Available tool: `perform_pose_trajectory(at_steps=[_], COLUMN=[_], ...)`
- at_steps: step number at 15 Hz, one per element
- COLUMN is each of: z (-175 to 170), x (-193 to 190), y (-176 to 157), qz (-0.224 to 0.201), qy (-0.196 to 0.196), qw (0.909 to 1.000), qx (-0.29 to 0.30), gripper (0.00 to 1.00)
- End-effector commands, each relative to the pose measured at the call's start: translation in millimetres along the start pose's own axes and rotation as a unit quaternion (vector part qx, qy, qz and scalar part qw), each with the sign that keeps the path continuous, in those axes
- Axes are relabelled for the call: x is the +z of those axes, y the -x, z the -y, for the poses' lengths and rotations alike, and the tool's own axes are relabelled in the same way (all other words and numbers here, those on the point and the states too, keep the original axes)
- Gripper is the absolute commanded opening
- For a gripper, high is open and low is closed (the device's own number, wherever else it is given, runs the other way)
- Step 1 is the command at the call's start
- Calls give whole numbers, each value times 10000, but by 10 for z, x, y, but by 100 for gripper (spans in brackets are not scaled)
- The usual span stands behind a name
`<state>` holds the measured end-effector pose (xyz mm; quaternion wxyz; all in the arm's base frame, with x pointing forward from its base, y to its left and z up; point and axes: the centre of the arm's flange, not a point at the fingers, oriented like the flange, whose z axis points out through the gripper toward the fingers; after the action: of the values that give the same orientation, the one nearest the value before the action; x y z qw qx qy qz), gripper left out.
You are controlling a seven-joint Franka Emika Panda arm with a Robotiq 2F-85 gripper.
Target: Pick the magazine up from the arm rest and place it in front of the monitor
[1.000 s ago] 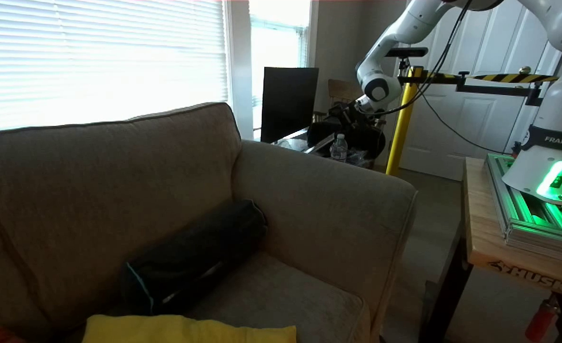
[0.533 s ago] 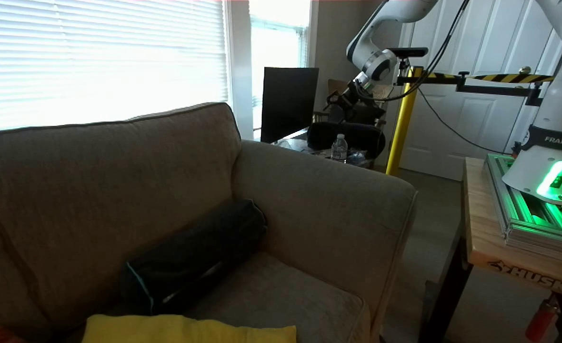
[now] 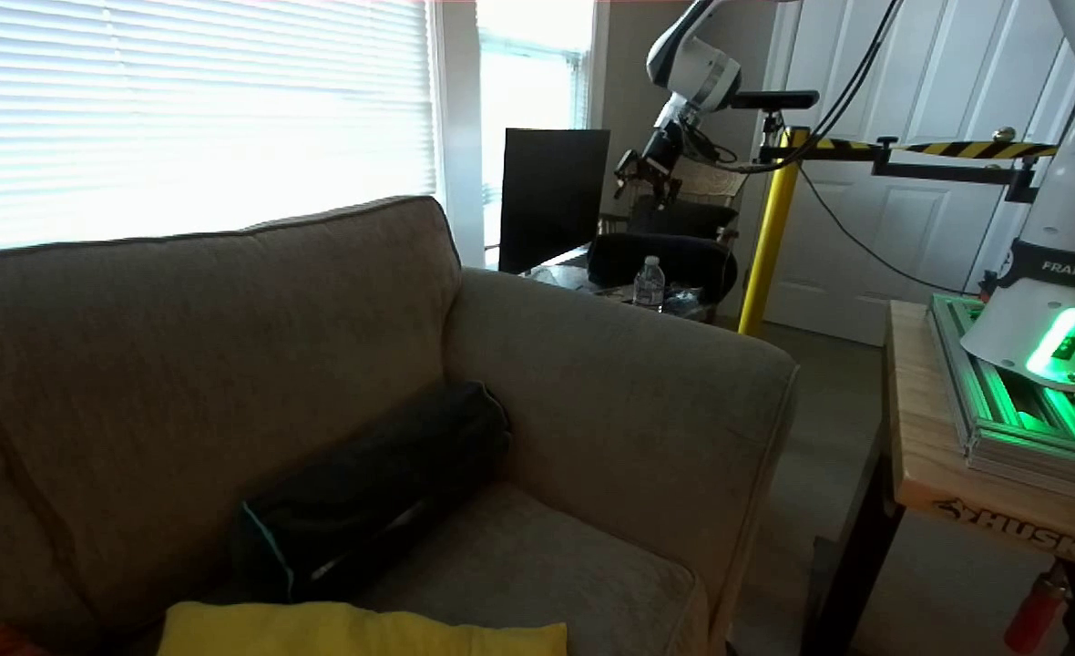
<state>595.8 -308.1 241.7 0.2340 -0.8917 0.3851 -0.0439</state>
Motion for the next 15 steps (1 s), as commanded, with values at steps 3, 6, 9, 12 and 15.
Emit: perform_pose_trajectory(at_steps=[3, 6, 9, 12, 15], z=[726, 1127, 1540, 1874, 2110], x=[-557, -765, -832, -665, -376], y=[641, 1022, 1414, 1719, 1960], qz=[984, 1225, 1253, 861, 412], qy=[1032, 1767, 2469, 2998, 3292], qw=[9858, 9667, 9411, 9151, 8857], qx=[-882, -1390, -1942, -2557, -3247], gripper=[100, 100, 100, 100, 100])
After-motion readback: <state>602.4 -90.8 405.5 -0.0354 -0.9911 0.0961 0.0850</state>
